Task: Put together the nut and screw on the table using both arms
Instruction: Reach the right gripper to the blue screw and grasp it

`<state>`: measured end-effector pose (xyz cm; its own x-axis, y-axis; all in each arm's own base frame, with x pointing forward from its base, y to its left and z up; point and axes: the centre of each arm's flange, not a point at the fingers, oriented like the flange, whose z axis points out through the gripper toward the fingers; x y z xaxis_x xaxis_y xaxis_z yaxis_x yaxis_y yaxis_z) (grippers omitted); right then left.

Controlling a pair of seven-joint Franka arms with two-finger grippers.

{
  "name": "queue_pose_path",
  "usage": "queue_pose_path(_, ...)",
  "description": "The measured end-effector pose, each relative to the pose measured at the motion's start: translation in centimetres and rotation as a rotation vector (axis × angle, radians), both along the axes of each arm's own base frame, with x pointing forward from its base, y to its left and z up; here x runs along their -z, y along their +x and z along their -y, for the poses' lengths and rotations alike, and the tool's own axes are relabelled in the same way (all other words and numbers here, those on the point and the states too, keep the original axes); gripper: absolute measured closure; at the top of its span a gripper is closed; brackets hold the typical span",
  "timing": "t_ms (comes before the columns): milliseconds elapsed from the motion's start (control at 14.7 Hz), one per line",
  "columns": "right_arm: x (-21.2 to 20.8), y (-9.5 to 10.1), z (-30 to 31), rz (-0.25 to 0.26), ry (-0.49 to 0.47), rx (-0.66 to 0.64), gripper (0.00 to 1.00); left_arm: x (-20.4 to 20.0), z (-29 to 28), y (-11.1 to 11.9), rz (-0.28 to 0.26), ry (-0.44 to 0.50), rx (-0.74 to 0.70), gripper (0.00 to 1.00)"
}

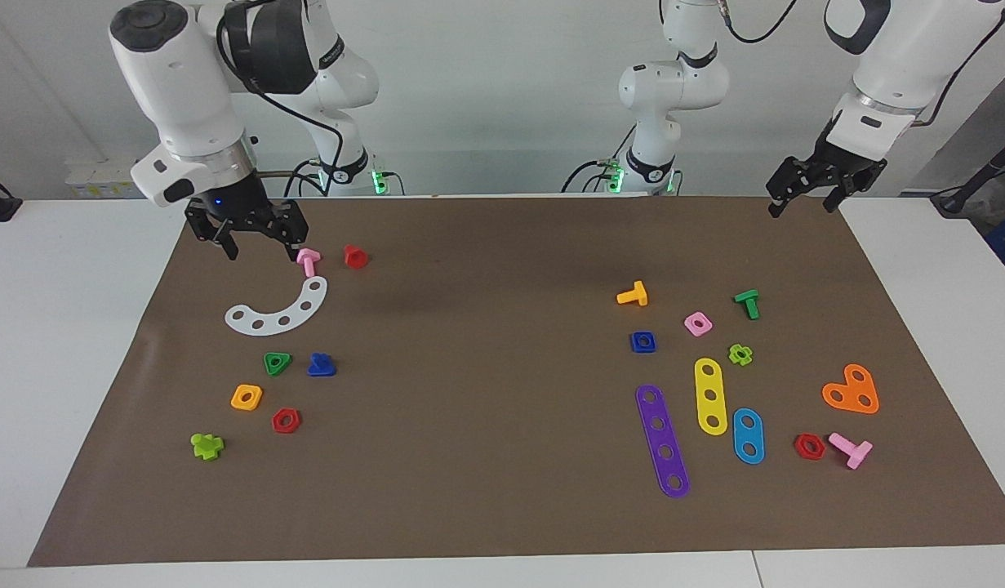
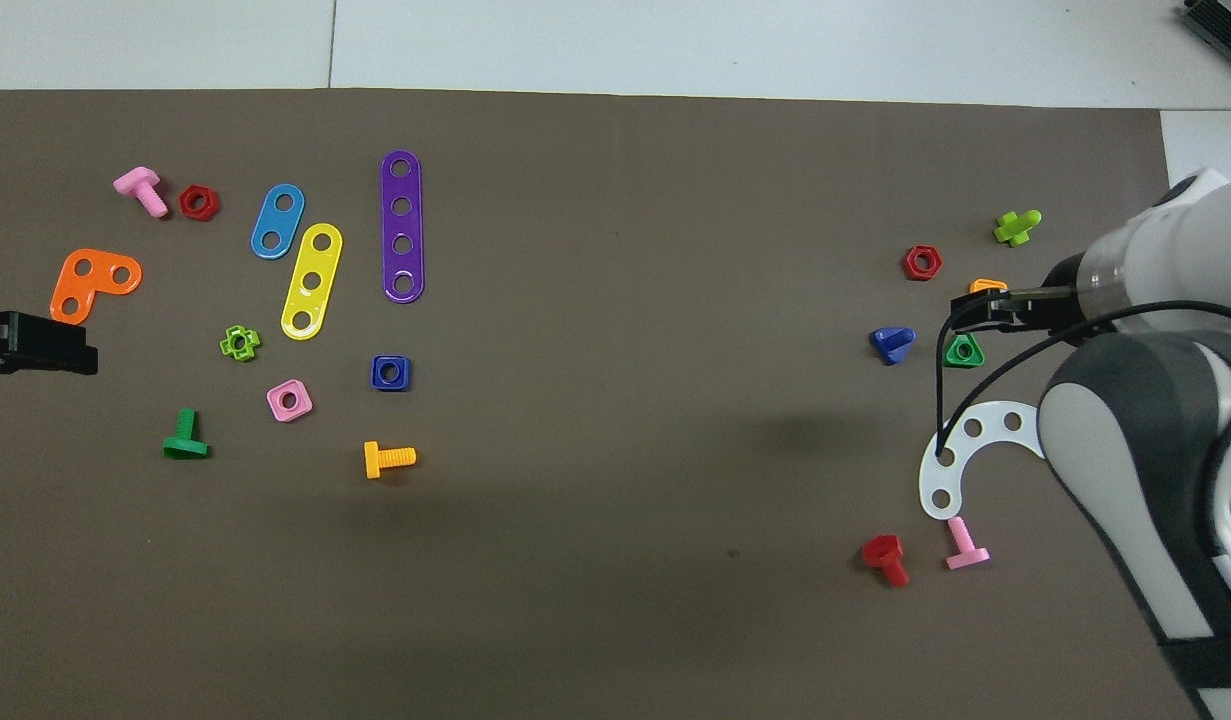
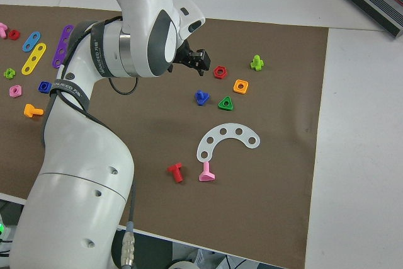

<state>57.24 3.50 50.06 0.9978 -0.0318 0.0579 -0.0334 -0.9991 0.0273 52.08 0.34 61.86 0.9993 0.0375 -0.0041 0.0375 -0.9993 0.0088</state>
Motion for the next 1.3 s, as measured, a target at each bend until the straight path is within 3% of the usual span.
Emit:
queue_pose_path(341, 8.4, 3.3, -0.3, 0.018, 0.003, -0.007, 0.08, 0.0, 0.0, 0.0, 0.000, 0.000, 0.000, 0.00)
queue_pose_path(682, 13.8, 5.1, -0.5, 0.031, 0.005, -0.011, 0.11, 0.0, 0.0, 0.0, 0.000, 0.000, 0.000, 0.00)
queue_pose_path(1295, 17.6, 3.9, -1.4, 0.009, 0.006, -0.027, 0.16, 0.0, 0.3, 0.0, -0.001, 0.001, 0.006, 0.00)
